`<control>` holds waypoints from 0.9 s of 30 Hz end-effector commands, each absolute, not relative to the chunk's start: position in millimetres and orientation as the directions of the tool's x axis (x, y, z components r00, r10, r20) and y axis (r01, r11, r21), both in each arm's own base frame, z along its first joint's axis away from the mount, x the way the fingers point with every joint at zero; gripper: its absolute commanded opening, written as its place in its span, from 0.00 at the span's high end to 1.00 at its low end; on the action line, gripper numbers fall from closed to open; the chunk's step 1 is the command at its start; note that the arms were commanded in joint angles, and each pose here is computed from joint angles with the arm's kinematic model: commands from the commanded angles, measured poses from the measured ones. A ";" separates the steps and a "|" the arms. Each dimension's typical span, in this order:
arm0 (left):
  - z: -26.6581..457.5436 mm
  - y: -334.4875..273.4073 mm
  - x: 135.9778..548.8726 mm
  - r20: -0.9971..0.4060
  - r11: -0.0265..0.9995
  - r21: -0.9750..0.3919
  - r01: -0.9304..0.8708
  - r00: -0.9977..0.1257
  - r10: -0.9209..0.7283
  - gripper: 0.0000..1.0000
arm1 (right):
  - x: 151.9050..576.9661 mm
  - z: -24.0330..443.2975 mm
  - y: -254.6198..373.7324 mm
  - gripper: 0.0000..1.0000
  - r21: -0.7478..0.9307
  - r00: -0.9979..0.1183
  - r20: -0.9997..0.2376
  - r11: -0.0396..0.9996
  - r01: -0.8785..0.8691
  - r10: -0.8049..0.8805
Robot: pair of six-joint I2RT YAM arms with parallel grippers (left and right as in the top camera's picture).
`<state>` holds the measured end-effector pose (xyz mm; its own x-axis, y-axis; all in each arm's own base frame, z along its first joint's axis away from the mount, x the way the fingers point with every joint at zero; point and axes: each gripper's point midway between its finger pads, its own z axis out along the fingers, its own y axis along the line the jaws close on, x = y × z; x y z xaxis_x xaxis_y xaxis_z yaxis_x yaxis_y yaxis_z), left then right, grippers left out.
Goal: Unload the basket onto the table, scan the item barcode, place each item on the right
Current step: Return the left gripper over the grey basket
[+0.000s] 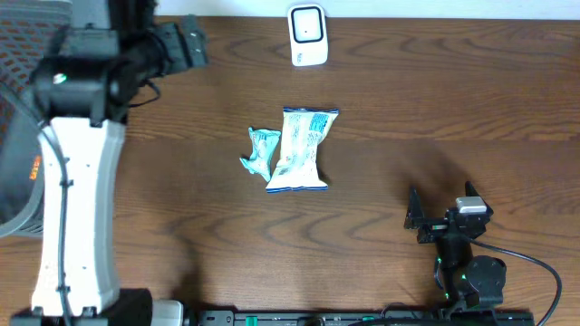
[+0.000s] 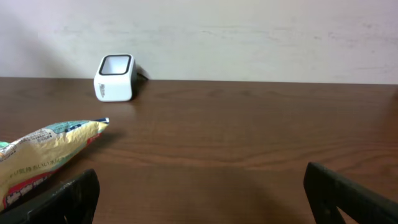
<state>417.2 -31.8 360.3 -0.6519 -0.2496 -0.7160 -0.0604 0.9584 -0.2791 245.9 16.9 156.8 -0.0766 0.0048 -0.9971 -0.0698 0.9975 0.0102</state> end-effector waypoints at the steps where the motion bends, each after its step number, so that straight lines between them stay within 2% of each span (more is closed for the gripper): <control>1: 386.3 -7.1 411.0 -0.765 0.957 -0.273 -0.095 -0.582 -0.276 0.02 | 245.5 156.0 18.6 0.01 0.000 -0.078 -0.997 0.997 -0.078 -0.006; 7: 392.0 45.4 407.9 -0.759 0.915 -0.321 -0.244 -0.512 -0.403 0.02 | 245.5 155.8 18.6 0.01 -0.001 -0.078 -0.997 0.997 -0.078 -0.007; 13: 410.2 114.0 406.8 -0.735 0.778 -0.467 -0.421 -0.304 -0.606 0.02 | 245.5 156.1 18.6 0.01 -0.001 -0.077 -0.997 0.997 -0.078 -0.007; 27: 407.5 217.1 364.7 -0.732 0.638 -0.470 -0.610 -0.134 -0.668 0.02 | 245.5 155.8 18.6 0.01 -0.001 -0.078 -0.997 0.997 -0.078 -0.007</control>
<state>376.2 198.3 401.7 -0.1859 -0.6595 -0.7284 -0.5773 0.6732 -0.4622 245.9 16.9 156.8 -0.0766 0.0048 -0.9971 -0.0698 0.9975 0.0102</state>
